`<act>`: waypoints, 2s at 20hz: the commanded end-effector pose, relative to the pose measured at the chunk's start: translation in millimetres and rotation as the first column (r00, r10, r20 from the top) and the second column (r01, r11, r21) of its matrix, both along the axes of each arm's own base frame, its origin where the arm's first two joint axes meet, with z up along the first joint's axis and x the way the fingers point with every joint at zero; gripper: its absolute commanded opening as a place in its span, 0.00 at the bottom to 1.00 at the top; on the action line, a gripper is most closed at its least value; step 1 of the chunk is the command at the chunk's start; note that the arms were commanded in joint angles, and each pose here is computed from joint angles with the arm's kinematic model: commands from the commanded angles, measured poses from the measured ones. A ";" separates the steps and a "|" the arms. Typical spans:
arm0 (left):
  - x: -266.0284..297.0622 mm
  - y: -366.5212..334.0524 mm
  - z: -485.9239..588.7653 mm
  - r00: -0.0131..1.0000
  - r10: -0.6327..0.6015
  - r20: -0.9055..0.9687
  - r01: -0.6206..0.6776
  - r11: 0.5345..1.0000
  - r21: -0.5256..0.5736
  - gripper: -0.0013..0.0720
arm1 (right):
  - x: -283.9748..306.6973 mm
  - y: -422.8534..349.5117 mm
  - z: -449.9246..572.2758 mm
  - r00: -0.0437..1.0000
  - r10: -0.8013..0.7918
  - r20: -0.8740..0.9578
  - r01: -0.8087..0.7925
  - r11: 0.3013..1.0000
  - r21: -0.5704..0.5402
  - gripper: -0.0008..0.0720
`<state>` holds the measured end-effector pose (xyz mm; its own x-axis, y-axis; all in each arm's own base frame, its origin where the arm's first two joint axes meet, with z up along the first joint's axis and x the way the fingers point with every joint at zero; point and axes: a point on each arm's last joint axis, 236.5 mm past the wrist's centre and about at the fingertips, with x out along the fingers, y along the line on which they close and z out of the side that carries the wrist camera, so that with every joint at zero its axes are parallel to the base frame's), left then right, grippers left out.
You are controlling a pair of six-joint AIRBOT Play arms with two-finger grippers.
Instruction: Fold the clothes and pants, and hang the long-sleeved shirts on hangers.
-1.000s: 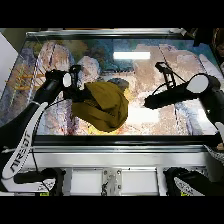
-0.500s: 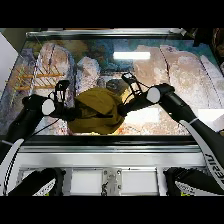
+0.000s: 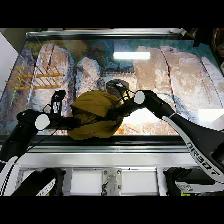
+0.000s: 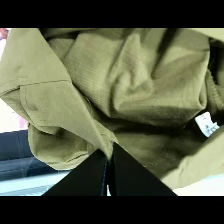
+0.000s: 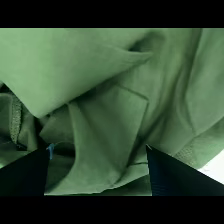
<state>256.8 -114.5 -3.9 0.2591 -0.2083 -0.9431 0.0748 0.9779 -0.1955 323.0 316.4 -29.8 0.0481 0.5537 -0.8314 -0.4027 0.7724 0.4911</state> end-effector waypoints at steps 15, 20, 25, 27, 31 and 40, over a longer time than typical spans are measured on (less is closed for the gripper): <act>98.5 -56.9 327.1 0.733 0.100 0.673 0.153 0.940 -0.306 0.04 | 86.8 -67.6 243.2 0.835 -0.048 0.548 0.081 0.996 -0.036 0.03; 73.2 -102.4 534.5 0.301 0.097 0.949 0.433 0.872 -0.227 0.04 | 58.9 -124.7 490.9 0.398 -0.341 0.852 0.144 0.940 0.309 0.03; 116.0 -108.6 495.7 0.298 0.073 0.952 0.368 0.911 -0.185 0.04 | 56.9 -173.2 471.1 0.371 -0.374 0.850 0.330 0.909 0.256 0.03; 137.6 -102.0 419.8 0.476 0.045 0.878 0.299 0.931 -0.210 0.04 | 60.7 -179.1 396.4 0.548 -0.319 0.773 0.401 0.912 0.092 0.03; 119.9 -101.5 216.2 0.836 -0.128 0.534 0.232 0.964 -0.132 0.04 | 31.3 -162.1 228.4 0.837 -0.190 0.513 0.338 0.917 -0.211 0.03; -23.7 -96.7 -36.8 0.960 -0.281 0.001 0.281 0.959 -0.026 0.04 | -81.3 -152.6 30.2 0.987 -0.123 0.100 0.156 0.863 -0.481 0.38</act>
